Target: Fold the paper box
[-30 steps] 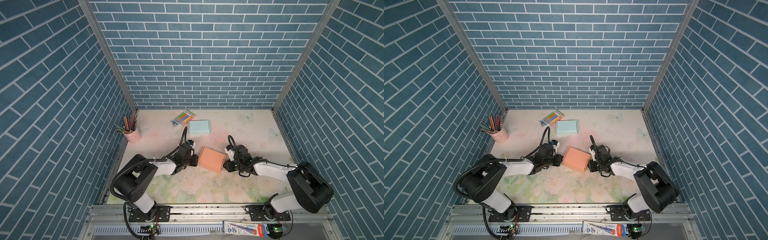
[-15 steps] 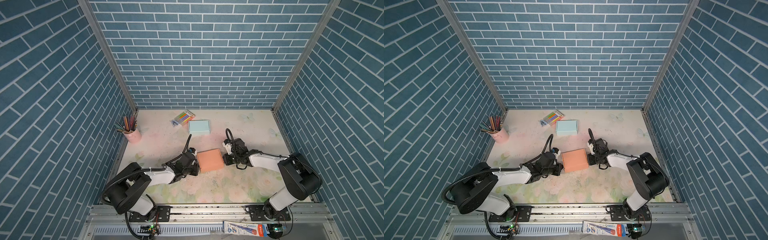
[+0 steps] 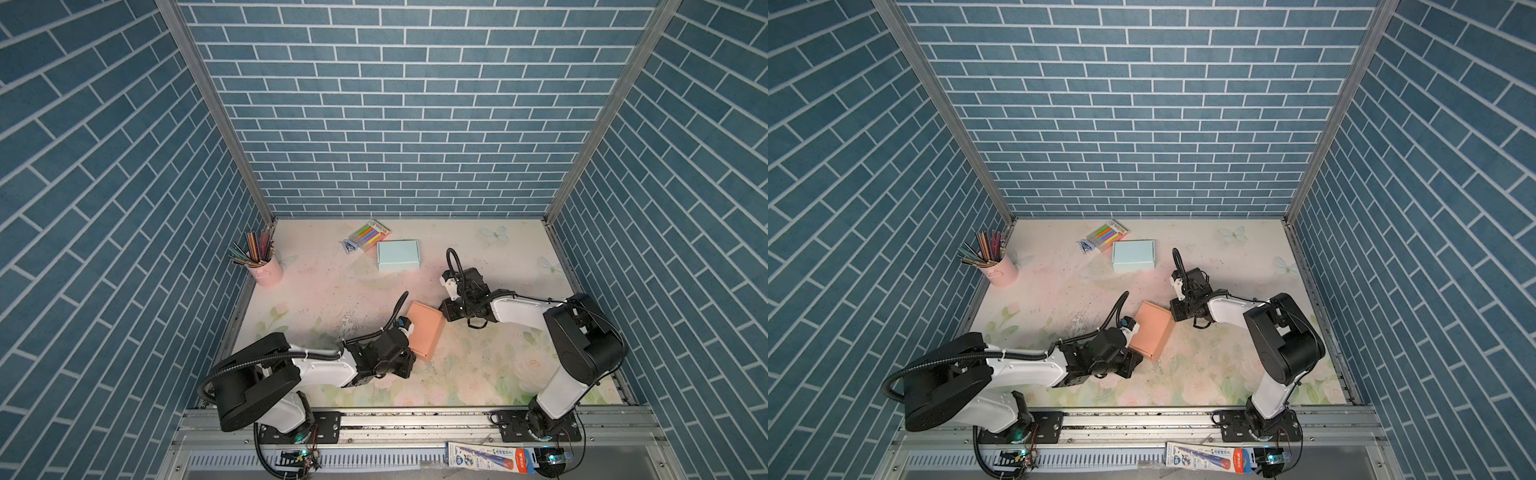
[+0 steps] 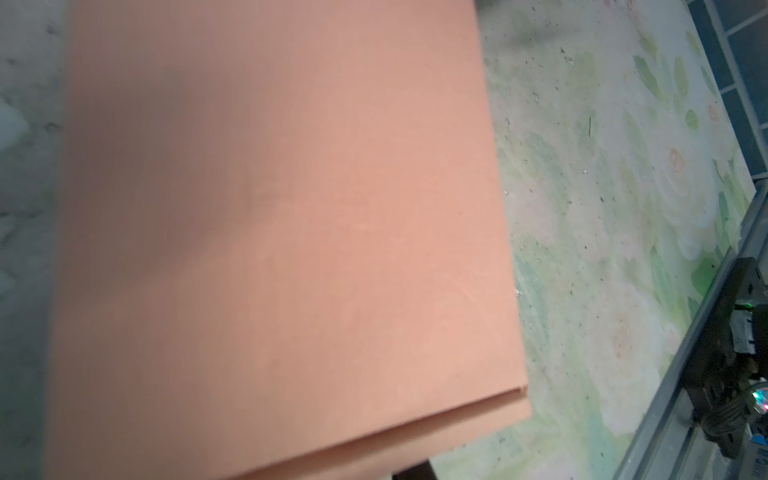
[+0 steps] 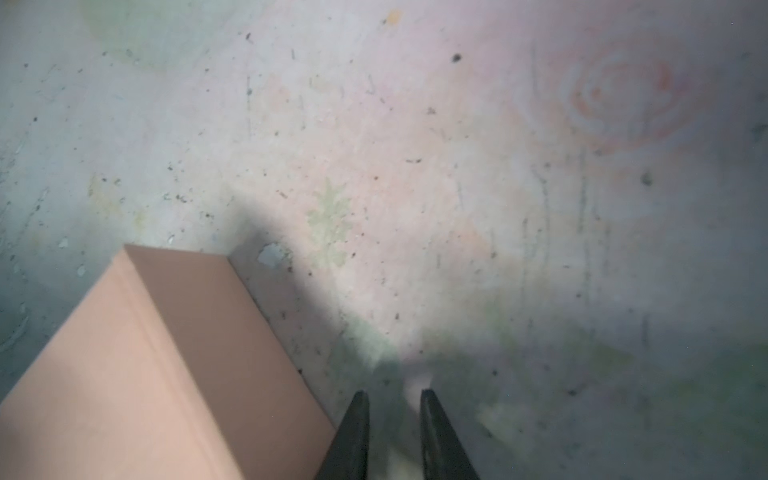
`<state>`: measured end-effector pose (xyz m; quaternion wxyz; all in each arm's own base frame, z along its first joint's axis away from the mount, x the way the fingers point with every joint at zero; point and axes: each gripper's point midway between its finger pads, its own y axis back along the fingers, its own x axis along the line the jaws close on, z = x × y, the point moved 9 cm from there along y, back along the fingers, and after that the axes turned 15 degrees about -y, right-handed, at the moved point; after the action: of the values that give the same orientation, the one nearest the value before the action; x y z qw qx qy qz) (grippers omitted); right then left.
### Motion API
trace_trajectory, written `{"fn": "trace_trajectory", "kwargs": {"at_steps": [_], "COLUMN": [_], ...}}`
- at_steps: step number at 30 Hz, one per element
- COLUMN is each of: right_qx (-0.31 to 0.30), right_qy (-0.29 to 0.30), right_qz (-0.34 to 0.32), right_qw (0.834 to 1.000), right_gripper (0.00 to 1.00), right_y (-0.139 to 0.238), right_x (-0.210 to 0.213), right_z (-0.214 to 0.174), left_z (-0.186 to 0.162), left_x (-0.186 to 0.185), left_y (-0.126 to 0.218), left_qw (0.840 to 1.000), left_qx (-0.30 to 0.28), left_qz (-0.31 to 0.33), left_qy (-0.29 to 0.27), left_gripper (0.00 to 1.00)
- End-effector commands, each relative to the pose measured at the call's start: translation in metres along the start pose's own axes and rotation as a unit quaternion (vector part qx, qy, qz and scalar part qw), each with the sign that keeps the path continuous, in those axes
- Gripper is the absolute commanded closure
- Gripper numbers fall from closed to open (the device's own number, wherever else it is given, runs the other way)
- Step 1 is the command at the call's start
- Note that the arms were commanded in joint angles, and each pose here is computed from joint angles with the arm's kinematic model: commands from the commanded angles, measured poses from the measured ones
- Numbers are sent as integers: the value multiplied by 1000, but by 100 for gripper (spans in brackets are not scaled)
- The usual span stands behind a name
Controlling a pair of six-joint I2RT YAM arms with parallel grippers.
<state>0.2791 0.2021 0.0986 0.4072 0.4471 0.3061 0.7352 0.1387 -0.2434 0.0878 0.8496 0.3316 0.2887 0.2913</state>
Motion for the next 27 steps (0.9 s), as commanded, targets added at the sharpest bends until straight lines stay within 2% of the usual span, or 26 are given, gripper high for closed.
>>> {"fn": "trace_trajectory", "kwargs": {"at_steps": [1,4,8,15,21,27], "right_qx": [40,24,10,10,25,25], "right_qy": [-11,-27,-25,-34,-34,-35], "right_qz": [10,1,-1,11,42,47], "right_qw": [999,999,1000,999,998,998], "right_gripper": [71,69,68,70,70,70], "right_y": [0,13,31,52,50,42], "right_x": [-12,-27,-25,-14,5,12], "right_z": [-7,-2,-3,-39,-64,-68], "left_z": [-10,-13,-8,12,38,49], "left_x": [5,9,15,46,61,82], "left_y": [5,14,28,46,49,56], "left_qw": [1000,999,1000,999,998,995], "left_qx": [29,34,21,-11,-26,-44], "left_qz": [10,12,-2,2,48,78], "left_qy": [-4,-4,1,31,30,48], "left_gripper": [83,83,81,81,84,84]}}
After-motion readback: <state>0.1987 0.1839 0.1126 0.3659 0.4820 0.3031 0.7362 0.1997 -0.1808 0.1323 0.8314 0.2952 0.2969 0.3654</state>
